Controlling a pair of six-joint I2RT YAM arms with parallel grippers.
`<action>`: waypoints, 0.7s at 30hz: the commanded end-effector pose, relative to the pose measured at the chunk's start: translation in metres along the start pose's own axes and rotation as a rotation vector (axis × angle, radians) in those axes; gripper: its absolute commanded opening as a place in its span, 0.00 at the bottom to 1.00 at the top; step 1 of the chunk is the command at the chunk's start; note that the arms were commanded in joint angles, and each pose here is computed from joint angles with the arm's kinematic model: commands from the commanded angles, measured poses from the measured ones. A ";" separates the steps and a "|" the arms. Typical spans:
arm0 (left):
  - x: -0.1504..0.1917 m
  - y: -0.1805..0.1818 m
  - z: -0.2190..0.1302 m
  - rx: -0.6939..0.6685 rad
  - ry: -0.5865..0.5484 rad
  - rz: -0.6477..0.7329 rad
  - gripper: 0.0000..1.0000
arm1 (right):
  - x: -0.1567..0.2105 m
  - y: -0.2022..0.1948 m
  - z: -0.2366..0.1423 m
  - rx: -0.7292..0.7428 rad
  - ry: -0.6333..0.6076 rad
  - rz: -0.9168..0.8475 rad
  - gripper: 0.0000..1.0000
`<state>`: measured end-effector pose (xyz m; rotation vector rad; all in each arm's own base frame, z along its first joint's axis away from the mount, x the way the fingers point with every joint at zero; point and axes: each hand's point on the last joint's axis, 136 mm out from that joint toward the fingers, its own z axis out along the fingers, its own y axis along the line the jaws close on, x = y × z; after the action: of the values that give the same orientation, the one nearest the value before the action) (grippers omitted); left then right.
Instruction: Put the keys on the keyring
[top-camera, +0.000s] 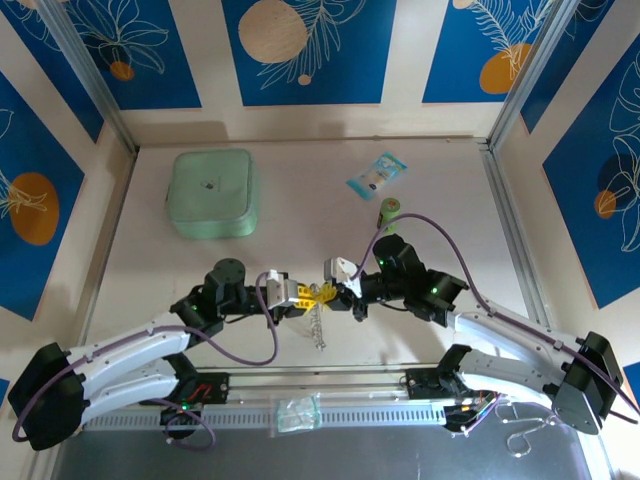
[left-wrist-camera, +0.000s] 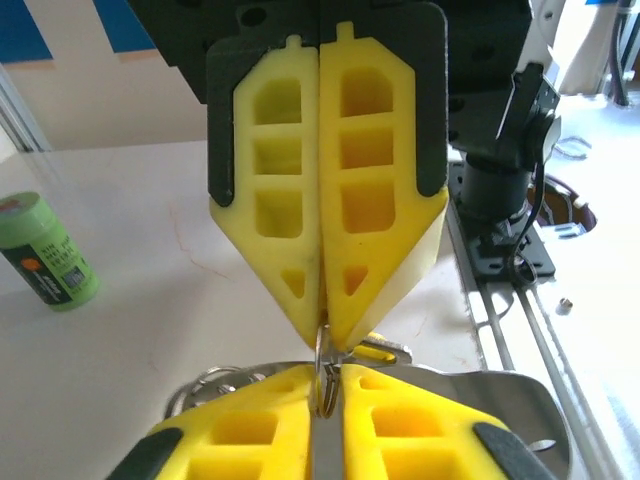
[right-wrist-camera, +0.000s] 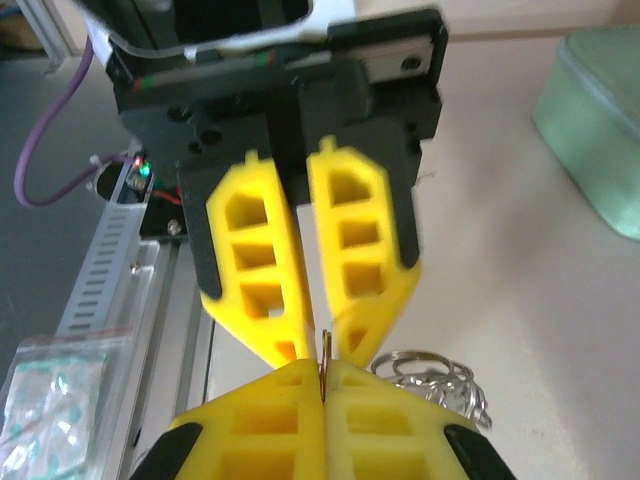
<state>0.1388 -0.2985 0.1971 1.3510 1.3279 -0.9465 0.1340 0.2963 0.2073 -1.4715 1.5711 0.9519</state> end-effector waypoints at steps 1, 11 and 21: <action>-0.008 0.001 -0.002 -0.007 0.001 0.039 0.16 | -0.001 0.007 -0.006 -0.031 0.058 -0.034 0.00; -0.001 -0.002 0.003 0.035 0.067 0.029 0.15 | -0.003 0.008 -0.002 -0.050 0.148 -0.089 0.00; -0.003 -0.004 0.002 0.050 0.064 0.033 0.12 | -0.007 0.013 0.009 -0.073 0.196 -0.125 0.00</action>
<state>0.1365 -0.2967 0.1836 1.4344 1.3956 -0.9225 0.1288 0.3019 0.1978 -1.7067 1.6259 0.7990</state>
